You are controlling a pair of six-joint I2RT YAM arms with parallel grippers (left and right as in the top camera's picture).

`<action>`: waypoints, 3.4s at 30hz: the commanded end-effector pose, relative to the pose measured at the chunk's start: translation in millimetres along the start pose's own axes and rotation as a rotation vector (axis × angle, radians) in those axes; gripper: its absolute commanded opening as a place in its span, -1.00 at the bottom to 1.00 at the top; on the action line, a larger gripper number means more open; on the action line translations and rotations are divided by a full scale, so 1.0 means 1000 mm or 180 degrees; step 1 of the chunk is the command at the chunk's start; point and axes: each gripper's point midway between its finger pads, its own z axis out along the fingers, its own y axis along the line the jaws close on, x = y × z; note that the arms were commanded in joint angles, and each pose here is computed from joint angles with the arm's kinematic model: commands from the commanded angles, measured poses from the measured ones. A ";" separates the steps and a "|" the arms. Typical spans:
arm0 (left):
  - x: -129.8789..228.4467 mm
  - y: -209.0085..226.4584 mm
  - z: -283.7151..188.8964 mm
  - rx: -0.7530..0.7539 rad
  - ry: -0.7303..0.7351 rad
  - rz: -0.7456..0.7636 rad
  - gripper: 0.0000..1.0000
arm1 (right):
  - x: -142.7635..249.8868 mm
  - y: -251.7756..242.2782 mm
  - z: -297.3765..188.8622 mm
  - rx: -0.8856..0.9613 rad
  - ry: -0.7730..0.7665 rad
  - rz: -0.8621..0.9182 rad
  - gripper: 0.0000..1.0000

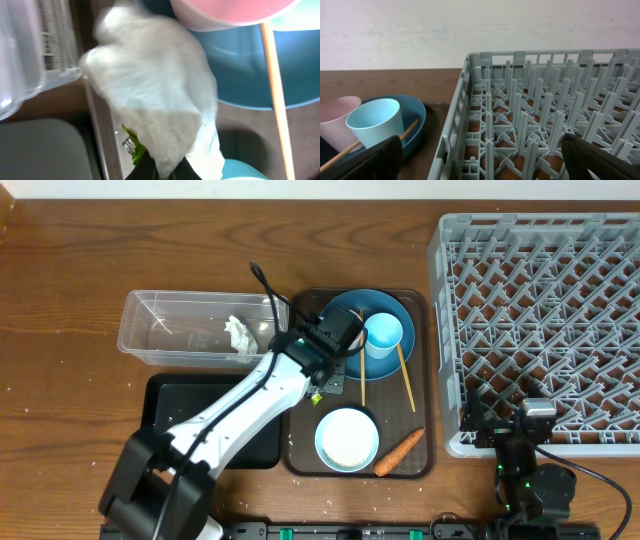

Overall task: Sort waste into correct bins and load items into the dishwasher rack
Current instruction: 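Drop the tissue and wrapper into the clear bin with the left gripper, then move the left gripper to the light-blue rice bowl and grip its rim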

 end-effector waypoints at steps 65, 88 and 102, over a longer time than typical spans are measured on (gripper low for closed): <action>-0.067 0.172 -0.050 -0.0494 -0.0779 -0.1782 -0.10 | 0.000 -0.001 0.000 0.0009 -0.0004 0.0008 0.99; 0.100 -0.034 -0.092 0.0380 0.0428 -0.0005 -0.39 | 0.000 -0.001 0.000 0.0009 -0.0004 0.0008 0.99; 0.122 -0.050 -0.069 -0.0057 0.0411 0.0289 0.01 | 0.000 -0.001 0.000 0.0010 -0.0003 0.0008 0.99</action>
